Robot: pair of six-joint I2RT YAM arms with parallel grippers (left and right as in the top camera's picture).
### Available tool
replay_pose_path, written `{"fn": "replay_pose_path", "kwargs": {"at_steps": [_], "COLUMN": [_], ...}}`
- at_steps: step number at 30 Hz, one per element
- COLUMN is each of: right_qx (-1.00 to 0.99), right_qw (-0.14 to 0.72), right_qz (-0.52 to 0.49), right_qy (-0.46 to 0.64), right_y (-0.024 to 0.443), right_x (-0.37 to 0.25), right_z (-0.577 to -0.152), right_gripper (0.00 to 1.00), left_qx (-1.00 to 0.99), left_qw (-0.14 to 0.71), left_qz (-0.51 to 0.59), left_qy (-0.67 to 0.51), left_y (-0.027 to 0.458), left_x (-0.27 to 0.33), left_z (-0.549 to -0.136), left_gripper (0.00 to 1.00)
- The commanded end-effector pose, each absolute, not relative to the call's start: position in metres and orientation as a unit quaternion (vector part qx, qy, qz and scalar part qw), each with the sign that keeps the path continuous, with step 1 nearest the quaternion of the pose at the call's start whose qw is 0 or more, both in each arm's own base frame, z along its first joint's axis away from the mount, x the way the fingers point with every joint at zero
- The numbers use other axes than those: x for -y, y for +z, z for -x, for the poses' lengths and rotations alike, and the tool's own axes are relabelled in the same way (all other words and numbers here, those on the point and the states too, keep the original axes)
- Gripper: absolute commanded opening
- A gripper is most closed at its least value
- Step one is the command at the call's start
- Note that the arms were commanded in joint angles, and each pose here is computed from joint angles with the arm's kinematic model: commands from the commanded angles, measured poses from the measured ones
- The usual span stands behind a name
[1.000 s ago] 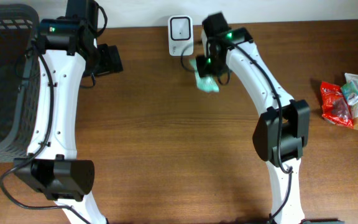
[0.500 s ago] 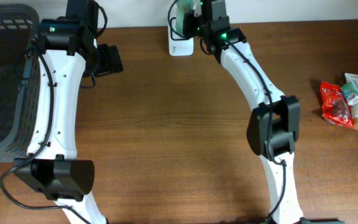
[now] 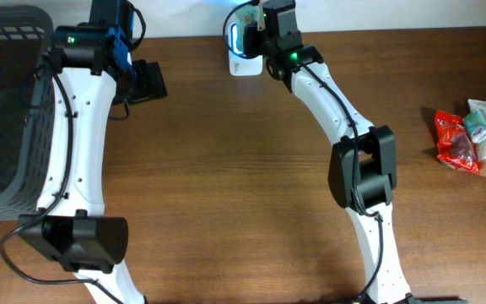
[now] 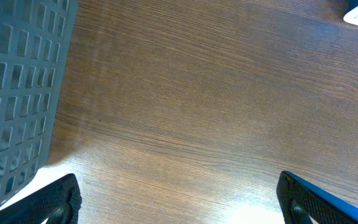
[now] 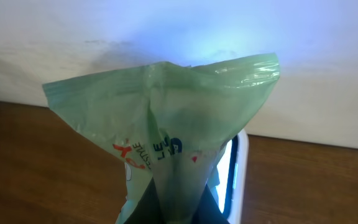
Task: Scan the item barcode
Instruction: 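Carry the wipes pack right and release it onto the item pile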
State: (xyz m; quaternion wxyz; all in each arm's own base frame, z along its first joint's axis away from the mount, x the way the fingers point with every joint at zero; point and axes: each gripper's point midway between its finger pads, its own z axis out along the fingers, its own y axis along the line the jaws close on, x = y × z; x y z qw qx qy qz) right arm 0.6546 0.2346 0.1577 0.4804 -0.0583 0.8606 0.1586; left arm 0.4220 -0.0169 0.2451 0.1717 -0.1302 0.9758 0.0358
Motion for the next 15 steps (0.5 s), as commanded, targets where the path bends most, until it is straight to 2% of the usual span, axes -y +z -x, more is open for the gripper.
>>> {"fn": "replay_pose_path", "kwargs": {"at_steps": [1,4,9,13,15], "right_qx": [-0.856,-0.885,-0.932,-0.928,-0.923], "right_qw": [0.501,0.461,0.261,0.165,0.147], "right_qz": [0.025,-0.032,-0.151,-0.217,-0.247], "right_qy": [0.128,0.052,-0.201,-0.253,-0.256], "right_y": [0.2,0.201,0.149,0.134,0.125], "right_x": [-0.187,-0.112,0.069,0.165,0.198], "right_z": [-0.659,-0.646,-0.558,-0.503,-0.489], "right_gripper": [0.04,0.04,0.04,0.04,0.04], "left_qx": [-0.975,-0.975,-0.975,-0.975,-0.975], "left_qw": [0.172,0.172,0.171,0.172,0.172], "left_qz": [0.133,0.133,0.133,0.133,0.133], "left_qy": [0.039,0.039,0.039,0.039,0.039], "left_y": [0.245,0.245,0.245,0.245,0.245], "left_x": [0.017,0.017,0.017,0.017,0.017], "left_z": [-0.422,-0.422,-0.422,-0.422,-0.422], "left_gripper": [0.99,0.99,0.99,0.99,0.99]}}
